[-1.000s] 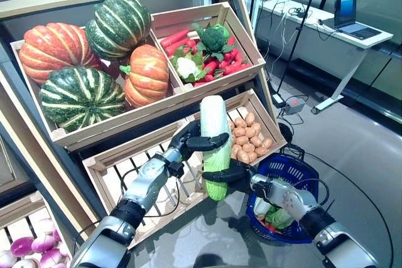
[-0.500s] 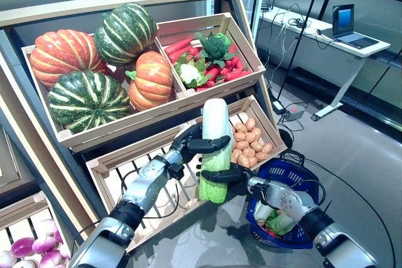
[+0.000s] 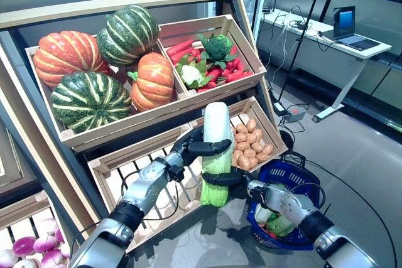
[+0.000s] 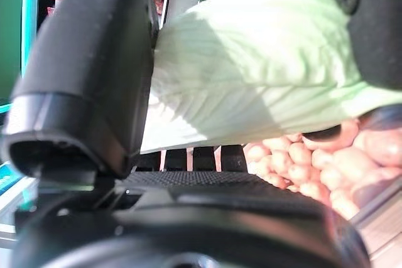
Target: Put vegetables into the basket
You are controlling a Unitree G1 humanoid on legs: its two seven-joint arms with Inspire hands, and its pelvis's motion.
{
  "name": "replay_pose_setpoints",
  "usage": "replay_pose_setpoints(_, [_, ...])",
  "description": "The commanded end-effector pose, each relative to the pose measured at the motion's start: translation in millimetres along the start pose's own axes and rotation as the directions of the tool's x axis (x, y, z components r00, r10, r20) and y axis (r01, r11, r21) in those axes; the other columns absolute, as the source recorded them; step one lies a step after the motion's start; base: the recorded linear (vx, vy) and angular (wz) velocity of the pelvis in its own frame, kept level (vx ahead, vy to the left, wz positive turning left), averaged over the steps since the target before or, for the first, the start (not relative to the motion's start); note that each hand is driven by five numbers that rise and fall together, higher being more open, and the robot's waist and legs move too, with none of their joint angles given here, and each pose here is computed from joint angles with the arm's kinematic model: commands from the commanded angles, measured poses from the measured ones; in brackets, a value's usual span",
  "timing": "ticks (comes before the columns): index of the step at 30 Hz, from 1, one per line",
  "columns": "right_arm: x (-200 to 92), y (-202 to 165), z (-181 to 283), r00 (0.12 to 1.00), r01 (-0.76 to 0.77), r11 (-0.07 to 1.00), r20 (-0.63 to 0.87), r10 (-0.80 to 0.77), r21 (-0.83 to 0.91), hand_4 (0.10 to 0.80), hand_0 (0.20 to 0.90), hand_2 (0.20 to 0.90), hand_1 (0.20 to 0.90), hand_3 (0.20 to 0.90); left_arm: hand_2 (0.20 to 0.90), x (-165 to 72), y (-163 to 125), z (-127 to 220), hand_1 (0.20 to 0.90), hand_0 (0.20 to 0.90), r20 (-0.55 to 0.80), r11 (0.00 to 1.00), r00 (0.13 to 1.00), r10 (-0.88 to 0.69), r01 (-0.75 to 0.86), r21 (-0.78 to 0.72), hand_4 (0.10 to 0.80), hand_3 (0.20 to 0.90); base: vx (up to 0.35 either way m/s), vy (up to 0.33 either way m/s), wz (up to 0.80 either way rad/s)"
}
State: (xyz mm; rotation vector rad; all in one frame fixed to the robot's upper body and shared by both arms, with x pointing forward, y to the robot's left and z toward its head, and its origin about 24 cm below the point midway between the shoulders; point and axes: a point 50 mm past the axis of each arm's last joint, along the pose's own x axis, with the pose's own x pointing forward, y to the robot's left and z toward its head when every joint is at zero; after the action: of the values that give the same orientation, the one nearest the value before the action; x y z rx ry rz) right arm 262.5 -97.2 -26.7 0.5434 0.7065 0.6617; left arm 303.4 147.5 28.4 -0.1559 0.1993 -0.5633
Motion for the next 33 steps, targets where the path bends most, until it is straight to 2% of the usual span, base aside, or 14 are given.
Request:
replay_pose_setpoints(1, [9.8,39.9,72.4,0.908,-0.216,0.975,0.377,0.182,0.051,0.4,0.3,0.3,0.3,0.3,0.9,16.0,-23.5,41.9,0.9,0.9,0.227,0.991,0.965,-0.135,0.131,0.031,0.8,0.9,0.0,0.0,0.0])
replay_pose_setpoints(4, [2.3,25.0,65.2,0.913,-0.178,0.978,0.389,0.121,0.113,0.4,0.3,0.3,0.3,0.3,0.9,8.9,-14.1,40.6,0.9,0.9,0.234,0.995,0.967,-0.095,0.09,0.029,0.8,0.9,0.0,0.0,0.0])
replay_pose_setpoints(9, [-18.8,-11.6,46.6,0.907,-0.072,0.976,0.42,-0.022,0.207,0.4,0.3,0.3,0.3,0.3,0.9,-12.7,13.3,30.8,0.9,0.9,0.256,0.998,0.965,0.053,-0.046,-0.031,0.8,0.9,0.002,-0.006,-0.01])
replay_pose_setpoints(15, [-48.4,-48.8,41.4,0.873,0.056,0.959,0.453,-0.182,0.276,0.4,0.3,0.3,0.3,0.3,0.9,-42.3,48.2,11.8,0.9,0.9,0.221,0.968,0.942,0.252,-0.246,-0.051,0.8,0.9,0.0,0.0,-0.01])
replay_pose_setpoints(20, [-84.3,-83.0,44.7,0.771,0.122,0.903,0.534,-0.347,0.412,0.4,0.3,0.3,0.3,0.3,0.9,-72.5,78.5,-9.2,0.9,0.9,0.164,0.886,0.871,0.463,-0.447,-0.125,0.8,0.9,0.005,0.0,-0.05])
replay_pose_setpoints(21, [-84.4,-83.1,44.8,0.771,0.122,0.903,0.534,-0.347,0.411,0.4,0.3,0.3,0.3,0.3,0.9,-72.3,78.4,-9.2,0.9,0.9,0.164,0.886,0.871,0.463,-0.447,-0.125,0.8,0.9,0.018,-0.009,-0.03])
replay_pose_setpoints(22, [-98.1,-94.9,46.2,0.726,0.191,0.884,0.545,-0.42,0.428,0.4,0.3,0.3,0.3,0.3,0.9,-79.8,83.9,-15.8,0.9,0.9,0.147,0.858,0.847,0.511,-0.494,-0.141,0.8,0.9,0.0,0.0,0.0])
replay_pose_setpoints(25, [-116.8,-110.9,45.4,0.651,0.248,0.832,0.55,-0.523,0.496,0.4,0.3,0.3,0.3,0.3,0.9,-89.0,88.4,-24.7,0.9,0.9,0.127,0.83,0.823,0.554,-0.533,-0.166,0.8,0.9,0.0,0.0,0.0])
replay_pose_setpoints(29, [-142.9,-134.7,37.2,0.555,0.306,0.728,0.507,-0.66,0.613,0.4,0.3,0.3,0.3,0.3,0.9,-95.7,91.3,-31.9,0.9,0.9,0.104,0.823,0.82,0.562,-0.543,-0.169,0.8,0.9,0.035,-0.017,-0.01])
replay_pose_setpoints(32, [-164.3,-153.0,17.3,0.479,0.379,0.588,0.392,-0.785,0.714,0.4,0.3,0.3,0.3,0.3,0.9,-100.0,89.4,-41.5,0.9,0.9,0.071,0.822,0.824,0.563,-0.549,-0.151,0.8,0.9,0.099,-0.034,-0.01])
replay_pose_setpoints(33, [-165.8,-154.1,16.6,0.473,0.388,0.578,0.383,-0.794,0.718,0.4,0.3,0.3,0.3,0.3,0.9,-99.9,89.4,-41.6,0.9,0.9,0.07,0.823,0.824,0.562,-0.549,-0.148,0.8,0.9,0.073,-0.028,-0.02])
